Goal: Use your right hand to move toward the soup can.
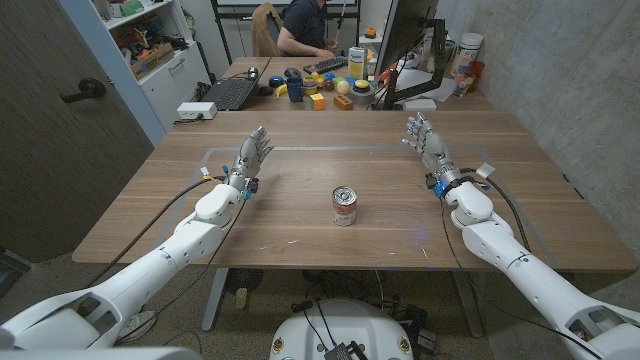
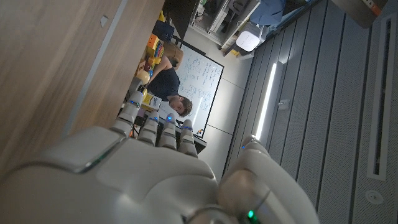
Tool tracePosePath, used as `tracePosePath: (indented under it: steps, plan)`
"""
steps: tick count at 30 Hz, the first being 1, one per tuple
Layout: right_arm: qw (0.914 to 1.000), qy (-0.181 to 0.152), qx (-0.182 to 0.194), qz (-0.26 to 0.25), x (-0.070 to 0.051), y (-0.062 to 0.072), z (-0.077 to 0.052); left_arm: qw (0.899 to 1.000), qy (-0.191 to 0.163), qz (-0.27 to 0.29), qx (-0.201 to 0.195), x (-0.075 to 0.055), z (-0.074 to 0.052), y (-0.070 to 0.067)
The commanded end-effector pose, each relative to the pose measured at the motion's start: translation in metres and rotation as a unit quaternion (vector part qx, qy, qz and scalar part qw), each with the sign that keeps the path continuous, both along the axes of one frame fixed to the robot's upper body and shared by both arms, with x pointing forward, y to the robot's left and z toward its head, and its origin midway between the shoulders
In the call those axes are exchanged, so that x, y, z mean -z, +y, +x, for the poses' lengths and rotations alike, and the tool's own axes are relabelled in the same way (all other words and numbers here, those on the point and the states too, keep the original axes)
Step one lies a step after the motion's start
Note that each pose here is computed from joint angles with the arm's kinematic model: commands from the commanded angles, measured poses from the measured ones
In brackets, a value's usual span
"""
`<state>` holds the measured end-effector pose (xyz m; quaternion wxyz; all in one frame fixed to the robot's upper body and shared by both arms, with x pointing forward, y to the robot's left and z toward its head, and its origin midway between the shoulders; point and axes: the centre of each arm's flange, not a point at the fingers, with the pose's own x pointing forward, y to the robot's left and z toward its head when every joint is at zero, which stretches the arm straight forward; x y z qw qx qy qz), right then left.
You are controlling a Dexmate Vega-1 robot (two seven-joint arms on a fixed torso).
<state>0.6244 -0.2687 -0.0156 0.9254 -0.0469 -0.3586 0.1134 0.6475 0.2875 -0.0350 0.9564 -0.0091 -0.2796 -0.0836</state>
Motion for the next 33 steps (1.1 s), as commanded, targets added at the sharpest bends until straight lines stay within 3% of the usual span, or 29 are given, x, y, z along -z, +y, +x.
tracePosePath:
  steps: [1,11,19,26,33]
  plan:
    - [0.9953,-0.043,0.004,-0.087,-0.017,0.023,-0.022,1.000,0.001,0.002,0.000,0.002,-0.001,0.001]
    - [0.9867,-0.082,0.007,-0.140,-0.031,0.039,-0.039,1.000,0.002,0.003,0.001,0.002,0.000,0.001]
    - [0.9735,-0.136,0.035,-0.181,-0.041,0.051,-0.057,1.000,0.001,0.003,0.001,0.002,0.000,0.003]
    - [0.9587,-0.175,0.047,-0.219,-0.042,0.065,-0.076,1.000,0.001,0.004,0.000,0.001,-0.001,0.004]
    - [0.9335,-0.229,0.091,-0.260,-0.041,0.077,-0.097,1.000,0.003,0.003,0.001,0.002,0.000,0.003]
